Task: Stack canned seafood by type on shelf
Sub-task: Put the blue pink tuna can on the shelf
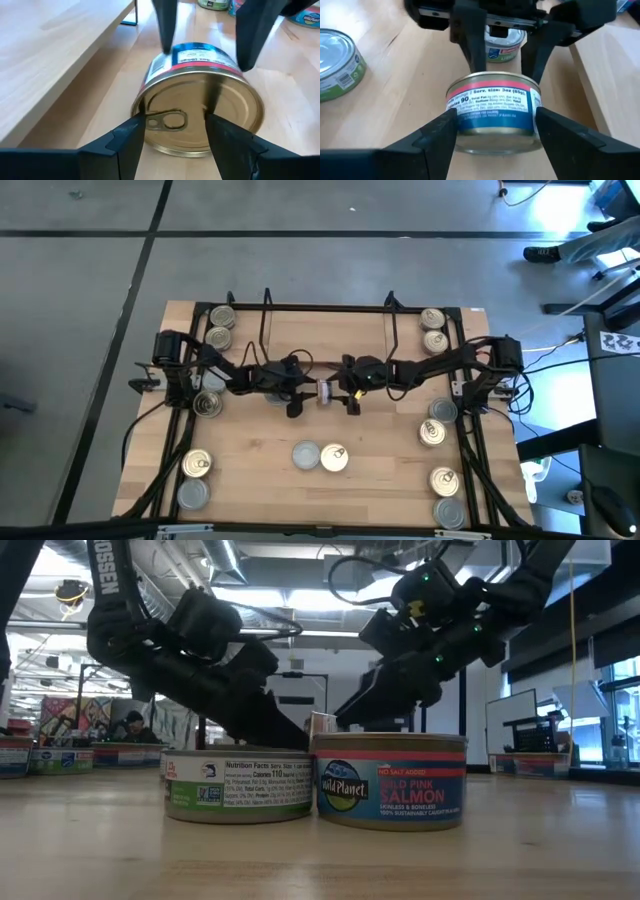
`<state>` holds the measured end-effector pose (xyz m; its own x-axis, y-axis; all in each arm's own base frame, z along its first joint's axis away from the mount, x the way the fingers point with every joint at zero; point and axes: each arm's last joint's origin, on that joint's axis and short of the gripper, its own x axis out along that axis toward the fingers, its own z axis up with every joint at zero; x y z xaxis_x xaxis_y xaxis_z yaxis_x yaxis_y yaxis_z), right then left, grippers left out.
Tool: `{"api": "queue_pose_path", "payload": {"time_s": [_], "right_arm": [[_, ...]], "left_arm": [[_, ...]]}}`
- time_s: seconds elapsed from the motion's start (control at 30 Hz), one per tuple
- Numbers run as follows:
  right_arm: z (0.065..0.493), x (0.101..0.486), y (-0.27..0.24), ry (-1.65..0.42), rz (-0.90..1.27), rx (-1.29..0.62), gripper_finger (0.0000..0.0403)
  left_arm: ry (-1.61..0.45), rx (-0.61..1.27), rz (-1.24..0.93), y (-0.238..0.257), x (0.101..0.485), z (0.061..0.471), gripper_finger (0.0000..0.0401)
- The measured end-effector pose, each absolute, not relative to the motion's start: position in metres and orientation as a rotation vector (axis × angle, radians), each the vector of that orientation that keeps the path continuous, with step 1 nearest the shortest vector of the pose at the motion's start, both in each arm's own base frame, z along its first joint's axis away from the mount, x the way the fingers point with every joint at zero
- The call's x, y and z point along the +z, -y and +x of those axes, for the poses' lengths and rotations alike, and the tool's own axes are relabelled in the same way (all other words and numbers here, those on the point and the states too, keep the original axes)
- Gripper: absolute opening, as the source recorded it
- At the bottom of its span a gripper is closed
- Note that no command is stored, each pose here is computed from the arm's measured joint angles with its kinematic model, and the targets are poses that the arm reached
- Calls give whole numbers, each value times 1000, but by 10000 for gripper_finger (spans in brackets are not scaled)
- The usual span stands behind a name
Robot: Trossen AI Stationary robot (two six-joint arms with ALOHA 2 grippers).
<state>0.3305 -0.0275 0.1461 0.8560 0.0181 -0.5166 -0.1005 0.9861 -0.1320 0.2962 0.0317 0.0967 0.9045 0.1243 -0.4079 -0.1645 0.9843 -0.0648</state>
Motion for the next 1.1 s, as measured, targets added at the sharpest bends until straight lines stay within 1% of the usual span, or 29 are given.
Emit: {"api": "queue_pose_path", "payload": {"time_s": [0.27, 0.47, 0.67, 0.77, 0.83, 0.9, 1.03, 1.1], "right_arm": [[327, 140, 15, -617, -168, 63, 266], [324, 139, 1, -663, -213, 31, 266], [316, 145, -5, -721, -183, -23, 266], [309, 140, -5, -800, -164, -37, 266], [300, 128, -4, -905, -151, -39, 266], [304, 137, -4, -861, -145, -61, 266], [297, 129, -4, -932, -150, -70, 266], [298, 136, -4, -897, -140, -56, 266]], "left_arm": [[-470, 127, -107, -22, 107, 320, 208], [-526, 118, -115, -14, 131, 327, 208], [-523, 113, -115, -8, 151, 338, 208], [-458, 70, -115, -2, 166, 347, 208], [-460, 62, -113, 0, 168, 348, 208], [-484, 71, -98, -1, 165, 348, 208], [-505, 72, -93, 0, 171, 345, 208], [-558, 80, -98, 0, 176, 338, 208]]}}
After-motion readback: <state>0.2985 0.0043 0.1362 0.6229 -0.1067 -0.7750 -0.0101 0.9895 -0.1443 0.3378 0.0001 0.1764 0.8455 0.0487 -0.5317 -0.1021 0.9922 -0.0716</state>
